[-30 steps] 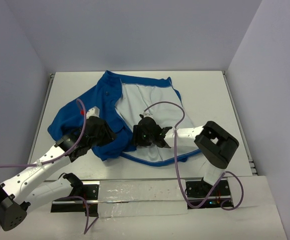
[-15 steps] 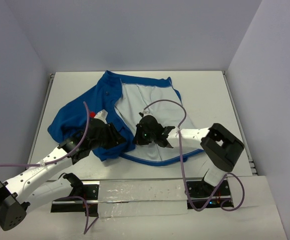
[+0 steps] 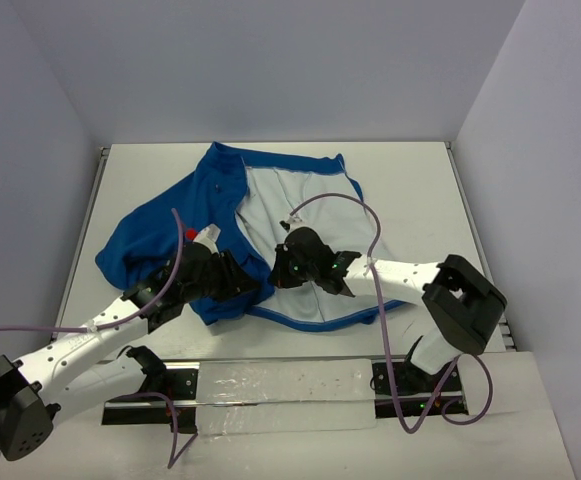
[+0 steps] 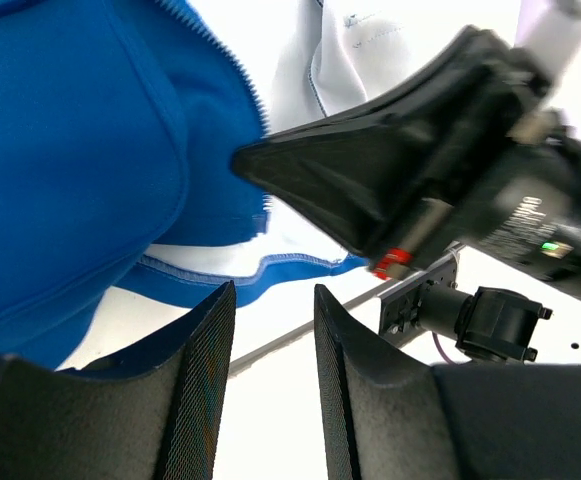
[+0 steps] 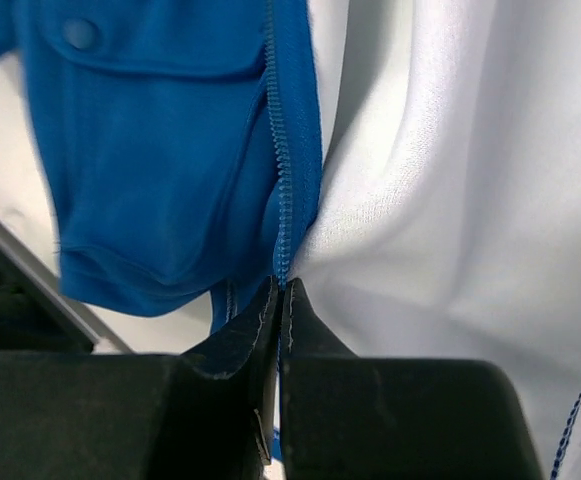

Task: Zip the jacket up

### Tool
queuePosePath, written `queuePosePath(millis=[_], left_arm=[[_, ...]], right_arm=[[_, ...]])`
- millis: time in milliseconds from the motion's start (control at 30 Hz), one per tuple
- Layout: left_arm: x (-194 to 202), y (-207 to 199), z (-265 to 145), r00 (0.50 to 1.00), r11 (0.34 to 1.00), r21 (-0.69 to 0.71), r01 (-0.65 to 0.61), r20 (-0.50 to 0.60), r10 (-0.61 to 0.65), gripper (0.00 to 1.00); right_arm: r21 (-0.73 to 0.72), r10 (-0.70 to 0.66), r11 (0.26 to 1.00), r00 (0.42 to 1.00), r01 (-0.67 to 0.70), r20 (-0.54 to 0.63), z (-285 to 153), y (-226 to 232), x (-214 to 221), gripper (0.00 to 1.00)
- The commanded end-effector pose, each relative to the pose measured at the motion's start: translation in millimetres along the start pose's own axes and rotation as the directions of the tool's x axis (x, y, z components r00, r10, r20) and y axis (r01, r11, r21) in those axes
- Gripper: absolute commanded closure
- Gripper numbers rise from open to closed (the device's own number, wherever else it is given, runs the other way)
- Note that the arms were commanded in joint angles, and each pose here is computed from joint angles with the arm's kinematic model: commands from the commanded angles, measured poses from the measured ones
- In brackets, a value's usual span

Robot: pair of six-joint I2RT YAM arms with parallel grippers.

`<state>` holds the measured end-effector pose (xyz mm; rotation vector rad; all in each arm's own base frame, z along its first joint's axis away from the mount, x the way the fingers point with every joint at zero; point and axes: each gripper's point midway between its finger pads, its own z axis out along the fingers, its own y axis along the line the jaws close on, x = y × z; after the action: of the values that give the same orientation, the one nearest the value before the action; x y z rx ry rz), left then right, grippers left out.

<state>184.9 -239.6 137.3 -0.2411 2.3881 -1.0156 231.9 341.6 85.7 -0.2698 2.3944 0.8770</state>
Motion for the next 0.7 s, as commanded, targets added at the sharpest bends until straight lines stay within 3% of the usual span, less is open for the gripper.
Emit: queuePosePath(millis=[0,233,667], left_arm=[[-13,-14,-2,0.999,0.999,0.032,-0.015,0.046,0.013,0.57],[-10,-10,2,0.999,1.000,0.022,-0.016,0.035,0.015,0.57],[-12,-12,7,0.999,0.999,0.018,-0.029,0.032,0.028,0.58]], right_arm=[[-0.026,-0.010,1.000,1.000,0.010,-0.006,9,7,-1,0.95],[-0.013,-0.018,1.000,1.000,0.018,-0.012,14,6,-2,0.69],[-0.004,0.002,1.000,0.999,-0.002,0.042,9,8,-15,0.49]])
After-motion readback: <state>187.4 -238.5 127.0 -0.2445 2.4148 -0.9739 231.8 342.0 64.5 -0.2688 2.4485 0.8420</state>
